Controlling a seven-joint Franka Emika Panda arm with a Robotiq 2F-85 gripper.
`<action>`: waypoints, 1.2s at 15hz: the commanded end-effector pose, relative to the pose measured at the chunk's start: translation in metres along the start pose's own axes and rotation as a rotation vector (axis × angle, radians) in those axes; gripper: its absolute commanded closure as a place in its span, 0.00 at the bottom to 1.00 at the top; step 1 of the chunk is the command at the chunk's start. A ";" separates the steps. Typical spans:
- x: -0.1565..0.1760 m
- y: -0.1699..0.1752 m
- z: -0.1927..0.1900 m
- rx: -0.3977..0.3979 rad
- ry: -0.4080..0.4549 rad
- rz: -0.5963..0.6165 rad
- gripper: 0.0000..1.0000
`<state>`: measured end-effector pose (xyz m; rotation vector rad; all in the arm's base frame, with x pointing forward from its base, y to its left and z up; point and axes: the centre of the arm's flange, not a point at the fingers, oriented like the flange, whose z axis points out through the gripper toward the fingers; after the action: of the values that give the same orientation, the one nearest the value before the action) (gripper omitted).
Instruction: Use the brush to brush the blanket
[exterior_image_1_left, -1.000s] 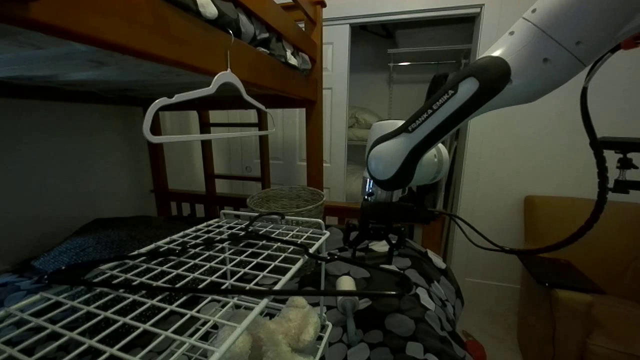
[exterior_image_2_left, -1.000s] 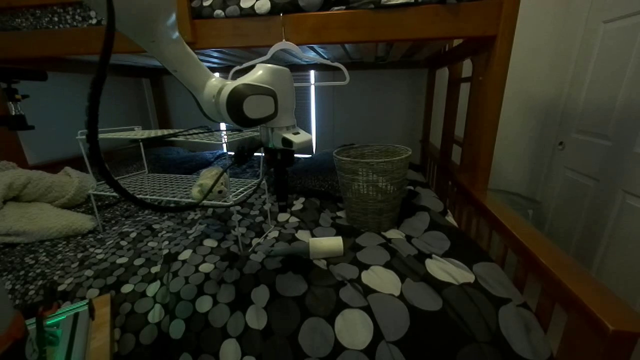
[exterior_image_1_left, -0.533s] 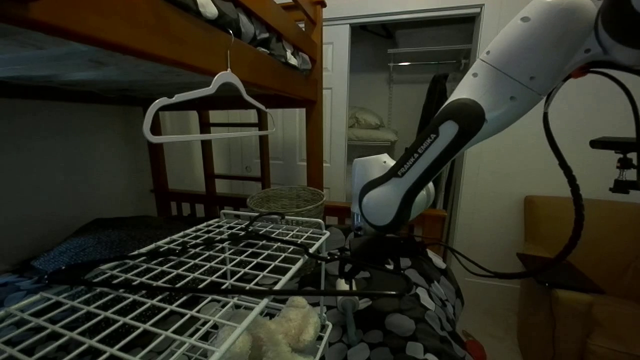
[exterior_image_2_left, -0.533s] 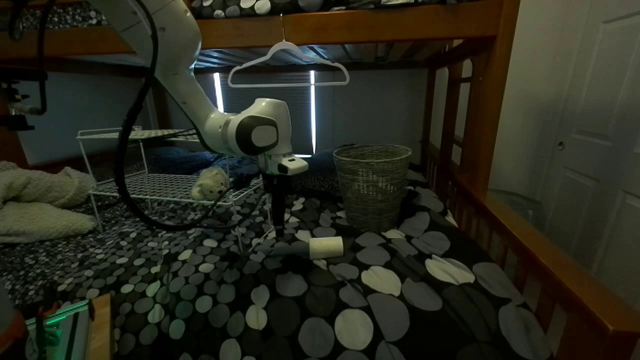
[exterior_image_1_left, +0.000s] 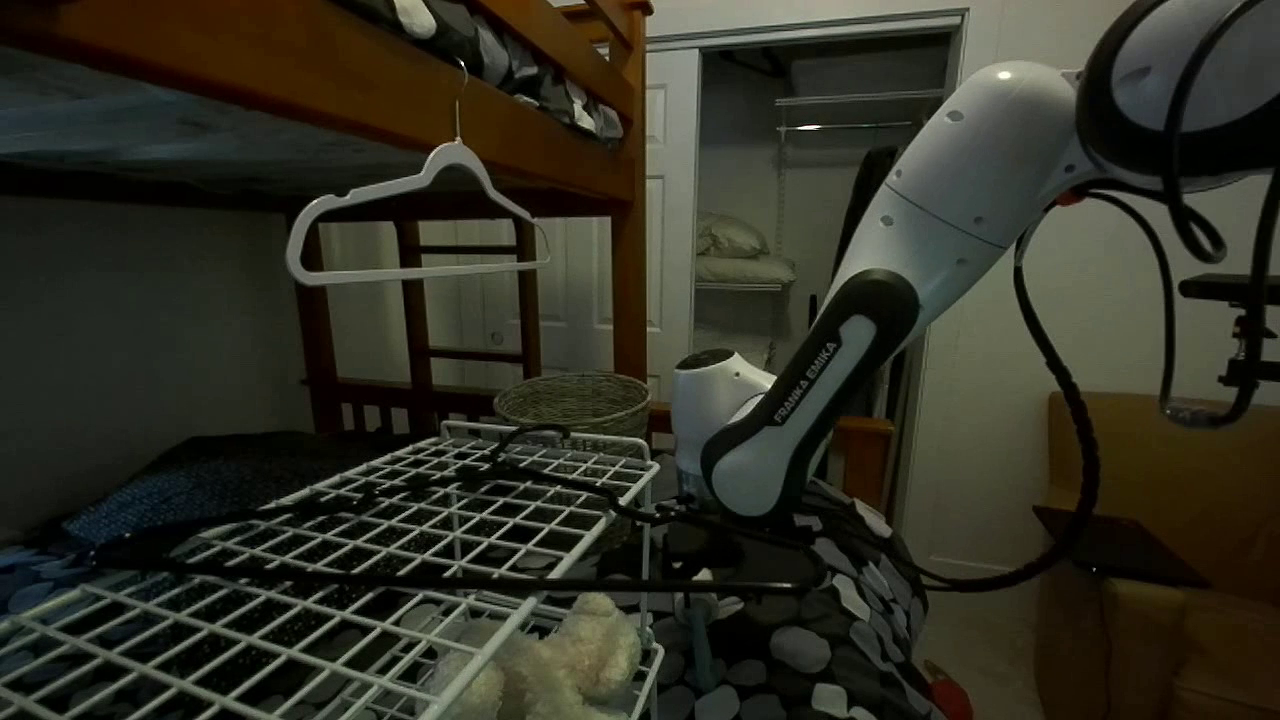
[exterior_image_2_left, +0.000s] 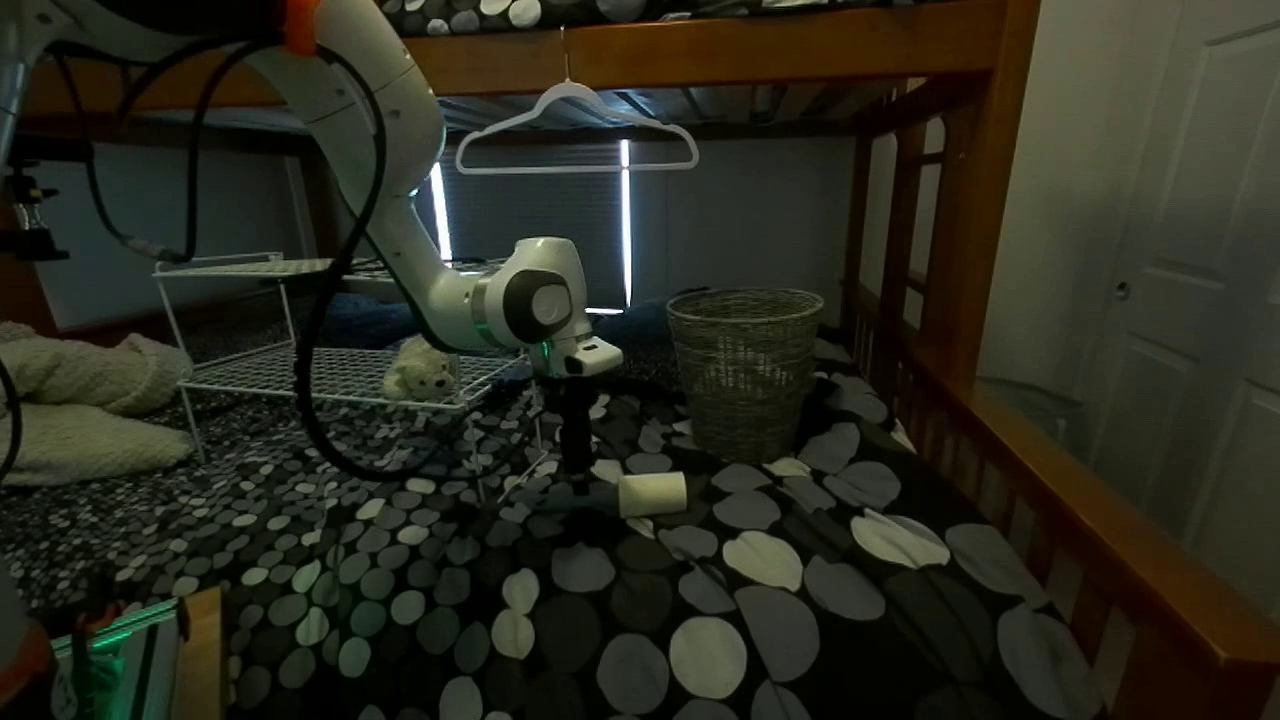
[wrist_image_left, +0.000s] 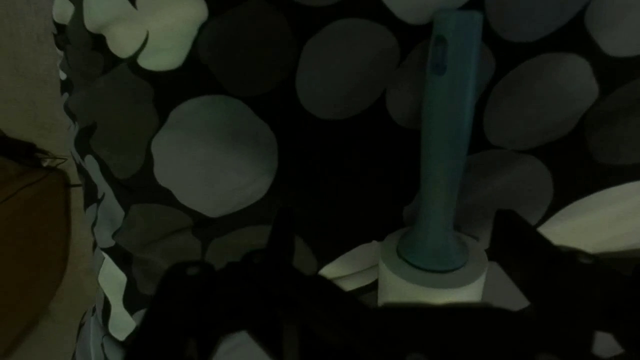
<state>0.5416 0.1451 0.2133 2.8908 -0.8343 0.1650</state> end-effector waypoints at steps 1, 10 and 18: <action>0.009 -0.018 0.019 -0.015 0.046 0.019 0.00; 0.008 -0.045 0.047 -0.017 0.083 -0.023 0.00; 0.008 -0.047 0.056 -0.039 0.103 -0.038 0.51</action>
<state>0.5766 0.1713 0.1585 2.8469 -0.7622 0.2402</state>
